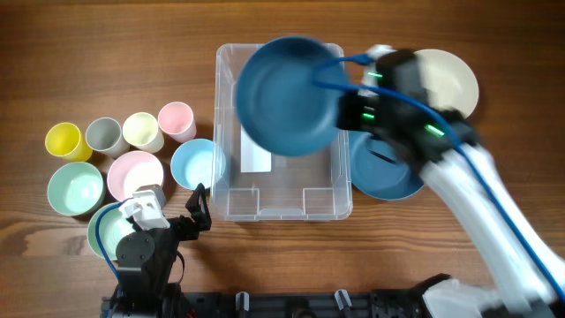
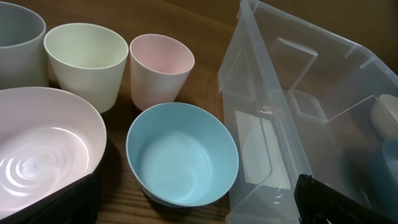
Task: Pack container
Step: 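Lift the blue plate with the right gripper and lower it into the bin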
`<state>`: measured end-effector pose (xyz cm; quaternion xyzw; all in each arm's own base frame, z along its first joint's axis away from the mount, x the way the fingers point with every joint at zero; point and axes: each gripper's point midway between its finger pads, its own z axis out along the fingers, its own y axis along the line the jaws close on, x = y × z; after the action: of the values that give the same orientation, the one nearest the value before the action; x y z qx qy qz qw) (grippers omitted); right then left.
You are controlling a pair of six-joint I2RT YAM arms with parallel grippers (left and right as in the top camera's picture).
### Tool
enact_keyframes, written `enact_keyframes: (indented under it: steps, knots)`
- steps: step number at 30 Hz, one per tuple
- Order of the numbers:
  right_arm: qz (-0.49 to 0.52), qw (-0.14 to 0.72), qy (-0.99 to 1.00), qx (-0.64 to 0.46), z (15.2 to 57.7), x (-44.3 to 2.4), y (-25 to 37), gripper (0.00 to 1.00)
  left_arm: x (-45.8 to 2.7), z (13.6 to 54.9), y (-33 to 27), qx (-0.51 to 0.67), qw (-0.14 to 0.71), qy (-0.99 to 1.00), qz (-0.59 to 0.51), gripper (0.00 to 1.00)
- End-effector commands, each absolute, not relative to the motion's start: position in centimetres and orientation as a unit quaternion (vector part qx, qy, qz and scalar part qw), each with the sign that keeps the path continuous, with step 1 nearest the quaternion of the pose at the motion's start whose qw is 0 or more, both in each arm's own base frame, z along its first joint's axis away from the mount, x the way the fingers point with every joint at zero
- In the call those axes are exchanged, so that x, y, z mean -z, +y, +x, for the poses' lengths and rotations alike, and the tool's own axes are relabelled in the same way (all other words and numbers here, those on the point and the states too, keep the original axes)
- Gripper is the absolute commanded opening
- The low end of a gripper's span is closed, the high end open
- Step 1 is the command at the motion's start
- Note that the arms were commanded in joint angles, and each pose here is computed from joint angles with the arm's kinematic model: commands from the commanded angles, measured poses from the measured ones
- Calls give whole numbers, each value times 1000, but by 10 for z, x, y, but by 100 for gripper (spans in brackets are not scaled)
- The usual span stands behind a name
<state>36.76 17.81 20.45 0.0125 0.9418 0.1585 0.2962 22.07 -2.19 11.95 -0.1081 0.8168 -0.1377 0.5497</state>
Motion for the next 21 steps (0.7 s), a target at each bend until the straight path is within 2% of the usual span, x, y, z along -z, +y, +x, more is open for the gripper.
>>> enact_keyframes:
  steps: [1, 6, 11, 14, 15, 16, 17, 21]
  knots:
    - [10, 294, 952, -86, 407, -172, 177, 4, -120, 221, -25, 138, 552, 817, -94, 100]
    - [-50, 274, 955, -99, 433, -135, 206, 4, -120, 221, -25, 138, 552, 817, -94, 100]
    - [-51, 277, 954, -105, 440, -127, 212, 5, -120, 221, -25, 139, 552, 817, -94, 100]
    - [-51, 278, 954, -104, 441, -127, 212, 16, -120, 221, -25, 138, 552, 817, -94, 100]
    - [-51, 278, 954, -105, 441, -127, 212, 24, -120, 221, -25, 139, 552, 817, -94, 100]
    - [-52, 279, 953, -105, 441, -127, 213, 37, -120, 221, -25, 138, 552, 817, -94, 100]
    - [-52, 281, 952, -106, 442, -128, 213, 43, -120, 221, -25, 138, 552, 817, -94, 100]
    - [-44, 295, 949, -98, 445, -139, 205, 48, -120, 221, -25, 139, 552, 817, -94, 100]
